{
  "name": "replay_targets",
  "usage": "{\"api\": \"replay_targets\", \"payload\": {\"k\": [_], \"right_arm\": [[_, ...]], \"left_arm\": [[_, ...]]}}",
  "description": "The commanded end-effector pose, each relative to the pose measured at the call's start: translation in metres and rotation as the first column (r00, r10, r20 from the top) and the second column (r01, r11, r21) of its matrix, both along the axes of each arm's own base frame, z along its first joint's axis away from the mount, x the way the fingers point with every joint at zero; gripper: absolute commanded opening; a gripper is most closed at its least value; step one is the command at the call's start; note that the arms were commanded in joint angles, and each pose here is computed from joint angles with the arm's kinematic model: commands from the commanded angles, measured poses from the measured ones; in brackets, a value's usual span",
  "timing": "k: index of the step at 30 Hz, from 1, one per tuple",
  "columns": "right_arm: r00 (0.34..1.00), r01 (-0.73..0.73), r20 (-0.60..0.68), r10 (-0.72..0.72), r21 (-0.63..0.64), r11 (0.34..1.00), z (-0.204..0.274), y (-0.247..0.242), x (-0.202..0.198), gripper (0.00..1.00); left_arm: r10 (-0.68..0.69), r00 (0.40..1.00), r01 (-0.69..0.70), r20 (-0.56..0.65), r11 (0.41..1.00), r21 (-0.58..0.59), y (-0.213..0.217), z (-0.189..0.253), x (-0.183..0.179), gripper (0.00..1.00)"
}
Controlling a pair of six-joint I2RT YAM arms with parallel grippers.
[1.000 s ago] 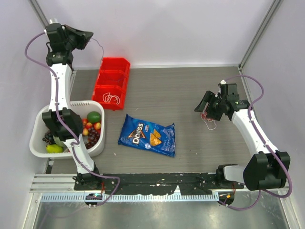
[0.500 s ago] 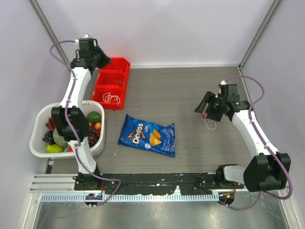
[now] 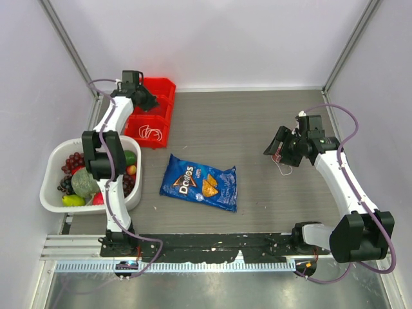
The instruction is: Untangle the cables
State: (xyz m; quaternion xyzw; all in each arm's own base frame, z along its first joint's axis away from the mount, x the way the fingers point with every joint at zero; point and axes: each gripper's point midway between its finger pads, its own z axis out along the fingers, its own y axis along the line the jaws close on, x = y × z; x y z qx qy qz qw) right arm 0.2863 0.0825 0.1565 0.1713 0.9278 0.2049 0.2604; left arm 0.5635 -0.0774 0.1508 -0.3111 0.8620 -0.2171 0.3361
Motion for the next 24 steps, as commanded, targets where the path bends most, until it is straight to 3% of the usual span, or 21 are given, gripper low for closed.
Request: {"api": "replay_targets", "payload": {"k": [1, 5, 7, 9, 12, 19, 24], "right_arm": [[0.999, -0.010, 0.032, 0.011, -0.026, 1.000, 0.008, -0.004, -0.001, 0.73], [1.000, -0.006, 0.024, 0.007, -0.034, 0.999, 0.006, -0.005, -0.003, 0.73], [1.000, -0.004, 0.022, 0.005, -0.035, 0.999, 0.005, -0.006, -0.003, 0.73], [1.000, -0.007, 0.015, 0.007, -0.029, 1.000, 0.005, -0.004, -0.003, 0.73], [1.000, -0.008, 0.016, 0.009, -0.017, 1.000, 0.007, -0.002, -0.001, 0.73], [0.996, 0.057, -0.054, -0.064, -0.118, 0.991, -0.007, -0.022, 0.004, 0.69], [0.974, 0.150, -0.129, -0.187, -0.253, 0.956, -0.030, -0.049, 0.007, 0.68]], "left_arm": [[0.039, 0.996, -0.033, 0.084, 0.997, -0.073, -0.001, 0.020, 0.029, 0.00], [0.076, 0.997, -0.070, 0.029, 0.986, -0.154, 0.005, 0.004, 0.036, 0.05], [0.107, 0.994, -0.101, 0.019, 0.975, -0.197, 0.024, 0.005, 0.039, 0.17], [0.070, 0.997, -0.061, 0.036, 0.975, -0.215, 0.015, 0.016, 0.037, 0.36], [0.063, 0.996, -0.049, 0.065, 0.978, -0.205, 0.012, 0.035, 0.024, 0.56], [0.058, 0.990, -0.040, 0.126, 0.990, -0.136, 0.013, 0.084, -0.021, 0.61], [-0.126, 0.981, 0.143, 0.146, 0.982, -0.119, -0.054, 0.100, -0.081, 0.62]]}}
